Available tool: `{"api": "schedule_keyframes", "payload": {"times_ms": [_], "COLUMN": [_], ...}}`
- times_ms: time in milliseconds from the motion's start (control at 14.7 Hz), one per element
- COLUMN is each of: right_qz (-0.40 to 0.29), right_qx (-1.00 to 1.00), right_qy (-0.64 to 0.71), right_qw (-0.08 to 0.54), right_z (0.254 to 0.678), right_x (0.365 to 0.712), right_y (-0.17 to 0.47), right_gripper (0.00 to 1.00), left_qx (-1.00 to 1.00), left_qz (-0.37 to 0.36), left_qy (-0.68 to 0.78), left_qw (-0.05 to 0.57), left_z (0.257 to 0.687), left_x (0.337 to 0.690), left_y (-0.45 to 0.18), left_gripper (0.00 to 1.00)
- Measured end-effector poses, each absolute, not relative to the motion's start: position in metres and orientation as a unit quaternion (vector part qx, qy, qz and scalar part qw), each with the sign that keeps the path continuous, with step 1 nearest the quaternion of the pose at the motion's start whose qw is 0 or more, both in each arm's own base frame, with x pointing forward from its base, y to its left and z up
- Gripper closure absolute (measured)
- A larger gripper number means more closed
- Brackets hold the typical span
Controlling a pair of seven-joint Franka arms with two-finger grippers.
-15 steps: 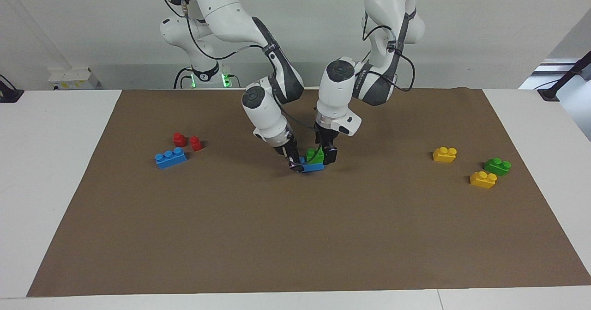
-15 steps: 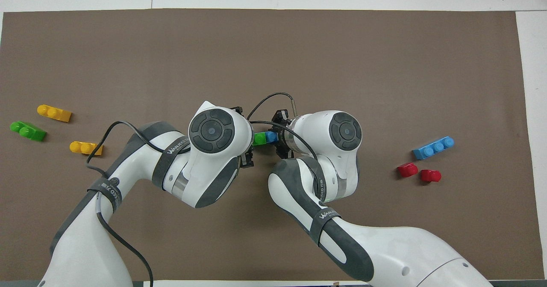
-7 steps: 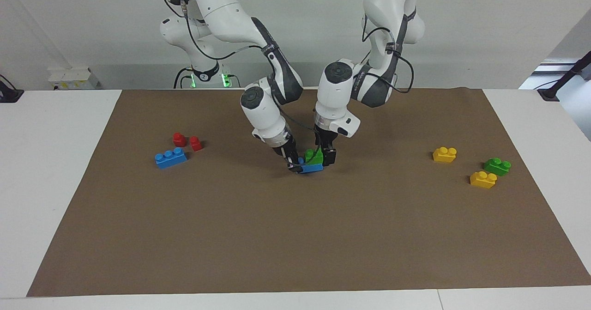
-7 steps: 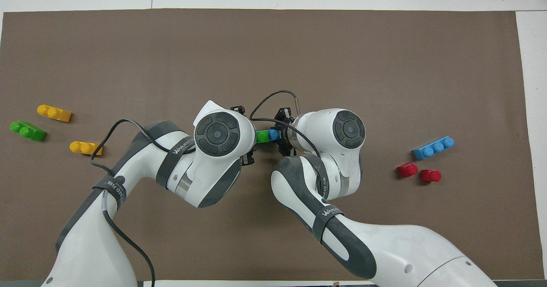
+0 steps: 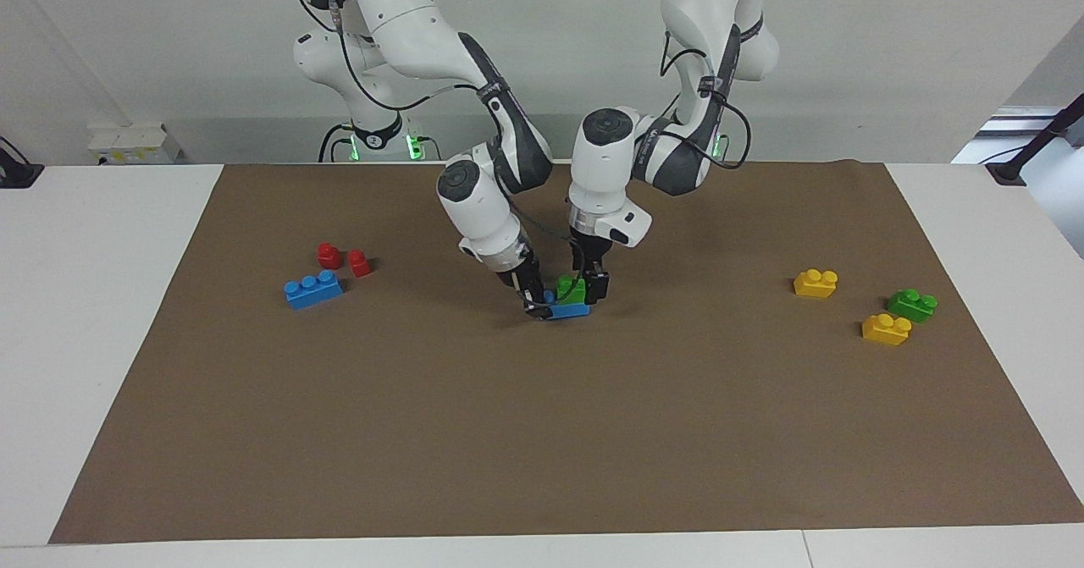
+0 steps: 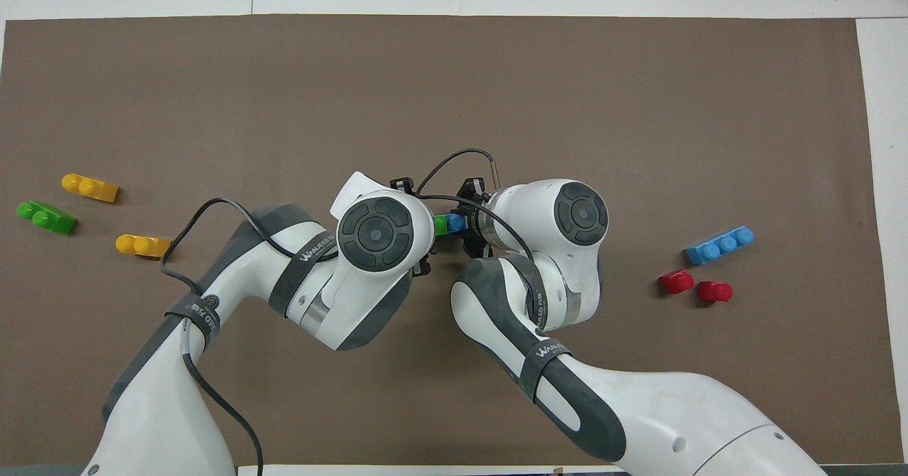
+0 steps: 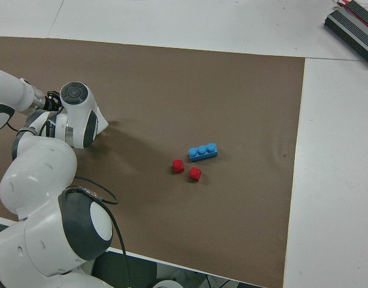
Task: Remove green block with left arm and hold with right
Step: 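Pull the green block with the left gripper while the right gripper pulls the blue block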
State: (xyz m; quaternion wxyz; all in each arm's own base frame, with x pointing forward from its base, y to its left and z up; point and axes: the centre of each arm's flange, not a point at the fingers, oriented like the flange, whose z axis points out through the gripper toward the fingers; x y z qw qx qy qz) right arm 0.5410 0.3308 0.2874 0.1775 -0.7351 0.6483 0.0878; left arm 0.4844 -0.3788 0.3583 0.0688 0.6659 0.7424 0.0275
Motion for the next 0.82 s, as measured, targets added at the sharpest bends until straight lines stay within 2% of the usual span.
{"api": "schedule_keyframes", "payload": {"times_ms": [136,204,272,340,408,545,613,817], "right_qz": [0.088,0.088,0.087,0.087,0.087,0.087,0.087,0.085], "right_qx": [-0.735,-0.735,-0.735,-0.735,-0.735,-0.735,-0.735,-0.734], "right_qy": [0.648,0.648,0.648,0.648,0.648,0.648,0.649,0.65], "right_qw": [0.177,0.178,0.178,0.178,0.178,0.178,0.178,0.179], "right_z": [0.2874,0.2874,0.2874,0.2875,0.2875,0.2874,0.2873,0.2877], "right_x": [0.541,0.541,0.5411,0.5411,0.5412,0.5411,0.5413,0.5428], "right_y": [0.3308,0.3308,0.3308,0.3307,0.3307,0.3307,0.3304,0.3284], "right_gripper": [0.65,0.65,0.65,0.65,0.65,0.65,0.65,0.65], "left_qx": [0.667,0.666,0.666,0.667,0.671,0.679,0.68,0.68], "left_qz": [0.028,0.03,0.032,0.037,0.043,0.051,0.053,0.054], "left_qy": [0.742,0.742,0.743,0.741,0.737,0.73,0.728,0.728], "left_qw": [0.067,0.066,0.065,0.064,0.064,0.065,0.068,0.073], "left_z": [0.3543,0.3523,0.3507,0.3495,0.3489,0.3492,0.3505,0.3562], "left_x": [0.4826,0.4823,0.4825,0.4826,0.482,0.4788,0.4789,0.4795], "left_y": [-0.3817,-0.3823,-0.3824,-0.3825,-0.3834,-0.3878,-0.3888,-0.3894], "left_gripper": [0.1,0.18,0.3,0.3,0.34,0.58,0.66,0.66]}}
